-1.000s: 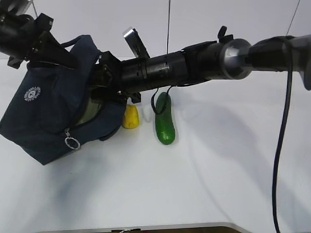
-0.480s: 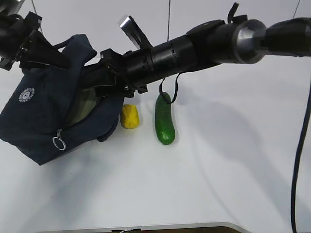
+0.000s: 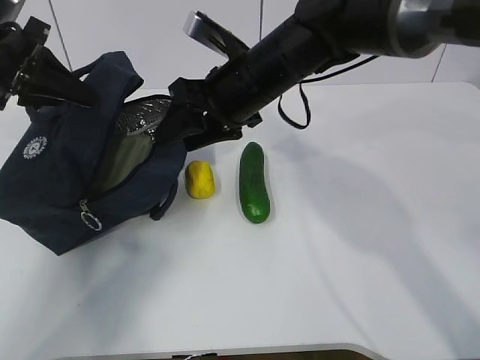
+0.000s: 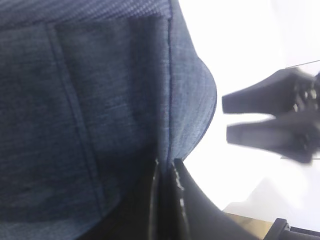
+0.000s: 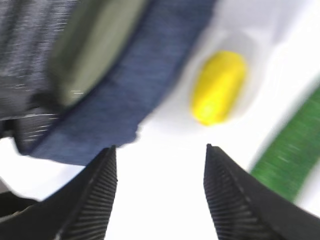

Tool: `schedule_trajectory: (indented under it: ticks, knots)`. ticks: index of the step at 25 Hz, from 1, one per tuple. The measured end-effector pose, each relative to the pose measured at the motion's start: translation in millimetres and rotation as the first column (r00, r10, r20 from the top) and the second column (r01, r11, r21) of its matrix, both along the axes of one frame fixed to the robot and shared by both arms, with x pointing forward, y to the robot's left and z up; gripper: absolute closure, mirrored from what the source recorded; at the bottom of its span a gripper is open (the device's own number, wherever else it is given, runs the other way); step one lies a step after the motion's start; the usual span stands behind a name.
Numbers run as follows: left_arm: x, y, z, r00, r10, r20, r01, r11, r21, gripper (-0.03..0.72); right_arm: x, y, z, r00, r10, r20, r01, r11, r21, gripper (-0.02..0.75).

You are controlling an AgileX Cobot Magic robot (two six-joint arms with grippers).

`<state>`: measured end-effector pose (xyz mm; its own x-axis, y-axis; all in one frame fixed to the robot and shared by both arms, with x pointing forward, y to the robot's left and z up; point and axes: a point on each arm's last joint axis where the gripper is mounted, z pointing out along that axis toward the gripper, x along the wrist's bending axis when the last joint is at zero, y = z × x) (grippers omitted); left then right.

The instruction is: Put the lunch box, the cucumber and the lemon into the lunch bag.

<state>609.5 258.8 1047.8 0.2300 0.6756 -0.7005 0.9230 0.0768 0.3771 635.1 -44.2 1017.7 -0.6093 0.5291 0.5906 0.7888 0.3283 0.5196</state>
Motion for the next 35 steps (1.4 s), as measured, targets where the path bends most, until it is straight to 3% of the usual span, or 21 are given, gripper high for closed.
schedule_trajectory:
  ticks: [6,12,19,28,35]
  knots:
    - [-0.3,0.0,-0.1,1.000,-0.003,-0.001,0.003,1.000,0.001,0.702,1.2,-17.5,14.3,0.995,-0.097,0.017,0.099,0.970,-0.221,0.293]
    - [-0.3,0.1,-0.3,1.000,-0.003,-0.002,0.003,1.000,0.003,0.702,4.6,-30.4,12.9,0.975,-0.222,0.007,0.210,0.908,-0.362,0.293]
    - [-1.3,0.0,-0.3,1.000,-0.013,-0.008,0.013,1.000,0.001,0.702,10.5,-39.1,6.0,0.951,-0.306,0.045,0.294,0.847,-0.442,0.250]
    - [-3.3,0.1,-1.3,0.999,-0.033,-0.020,0.033,0.999,0.012,0.702,28.3,-35.2,-15.1,0.926,-0.359,0.116,0.374,0.833,-0.408,0.204]
    - [-5.5,0.4,-2.5,0.998,-0.055,-0.032,0.055,0.998,0.025,0.702,36.3,-37.2,-43.9,0.924,-0.362,0.122,0.374,0.794,-0.478,0.204]
